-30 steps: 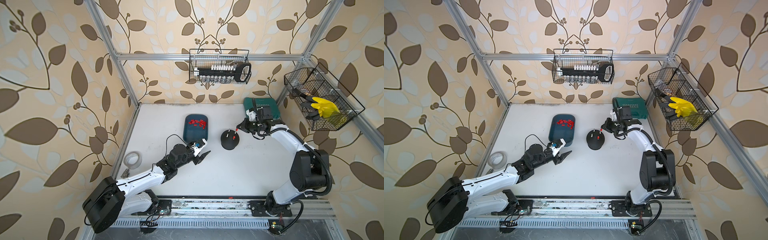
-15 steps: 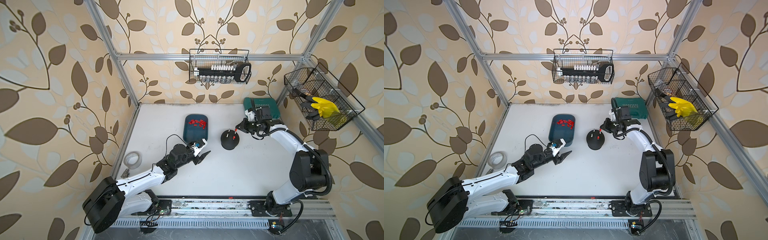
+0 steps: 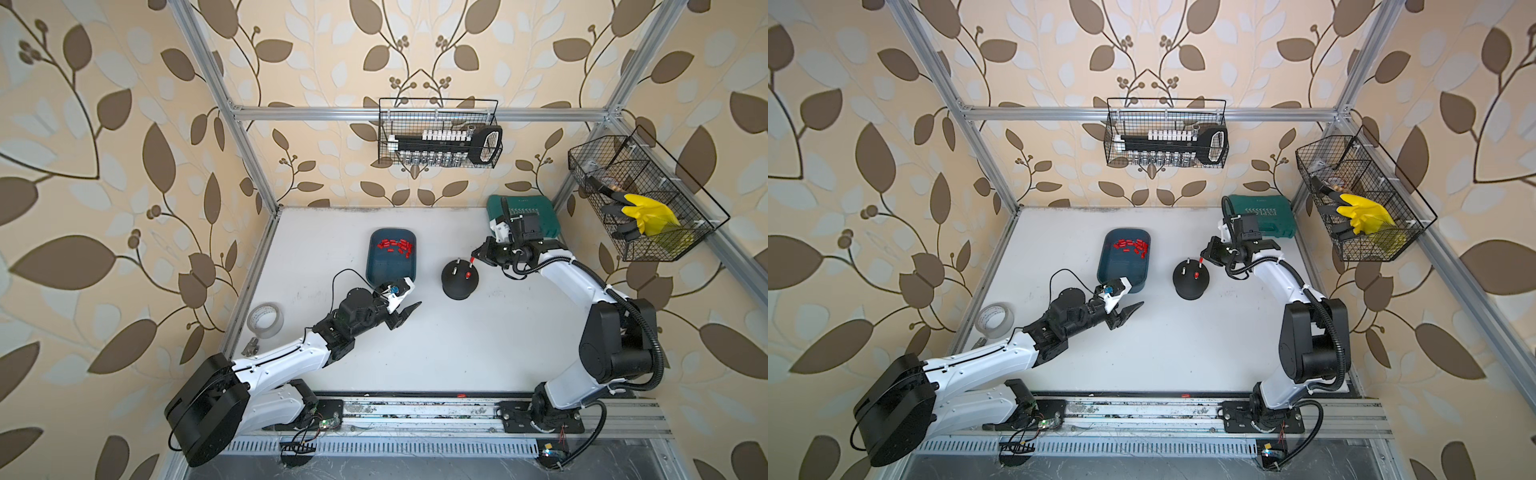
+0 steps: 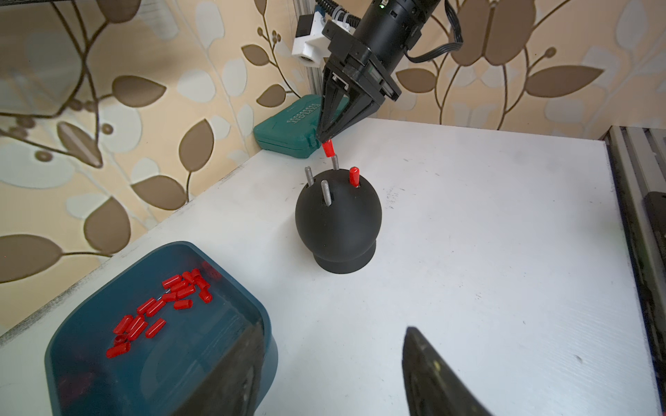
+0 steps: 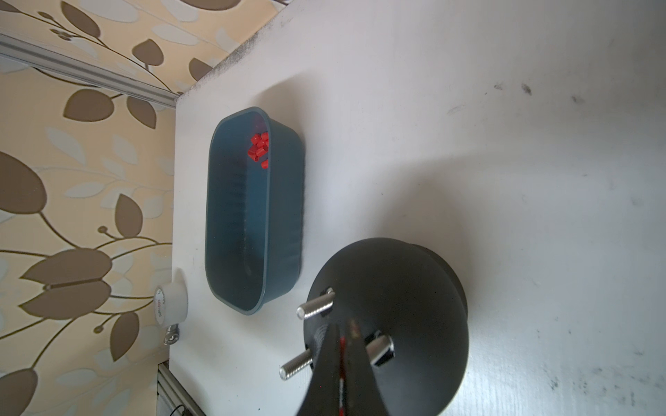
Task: Cover the protruding screws with screw protection sleeves
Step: Attach the screw protection sleeve to the screw.
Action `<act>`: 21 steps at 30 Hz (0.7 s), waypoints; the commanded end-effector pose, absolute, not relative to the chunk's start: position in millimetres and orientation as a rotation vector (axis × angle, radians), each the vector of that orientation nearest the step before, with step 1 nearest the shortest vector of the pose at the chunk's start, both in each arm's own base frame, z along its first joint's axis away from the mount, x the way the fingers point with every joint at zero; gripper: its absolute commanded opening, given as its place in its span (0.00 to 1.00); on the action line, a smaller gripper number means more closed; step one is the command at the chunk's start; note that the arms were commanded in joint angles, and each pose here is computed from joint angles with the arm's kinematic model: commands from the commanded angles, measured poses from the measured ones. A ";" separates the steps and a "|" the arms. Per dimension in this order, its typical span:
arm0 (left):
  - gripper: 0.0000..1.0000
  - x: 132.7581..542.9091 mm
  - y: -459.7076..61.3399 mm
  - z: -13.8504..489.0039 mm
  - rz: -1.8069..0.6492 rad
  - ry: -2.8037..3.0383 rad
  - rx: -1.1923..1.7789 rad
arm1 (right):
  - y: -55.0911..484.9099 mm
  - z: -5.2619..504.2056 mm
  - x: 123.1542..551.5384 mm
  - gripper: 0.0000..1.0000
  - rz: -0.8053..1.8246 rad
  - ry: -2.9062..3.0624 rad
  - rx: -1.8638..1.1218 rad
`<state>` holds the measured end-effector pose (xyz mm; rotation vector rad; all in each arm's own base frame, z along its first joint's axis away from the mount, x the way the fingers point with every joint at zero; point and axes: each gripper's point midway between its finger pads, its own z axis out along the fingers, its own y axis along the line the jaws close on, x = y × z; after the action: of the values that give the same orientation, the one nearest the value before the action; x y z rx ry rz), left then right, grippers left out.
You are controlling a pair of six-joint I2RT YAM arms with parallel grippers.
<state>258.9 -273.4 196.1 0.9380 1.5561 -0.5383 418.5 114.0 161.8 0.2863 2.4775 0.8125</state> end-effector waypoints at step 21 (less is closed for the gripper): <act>0.63 254.7 -279.8 217.0 -0.566 1.495 0.943 | 114.7 164.1 403.2 0.00 0.646 2.488 0.176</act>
<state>258.8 -273.4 195.8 0.9389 1.5568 -0.5383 412.6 117.7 164.0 0.1957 2.4669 0.6895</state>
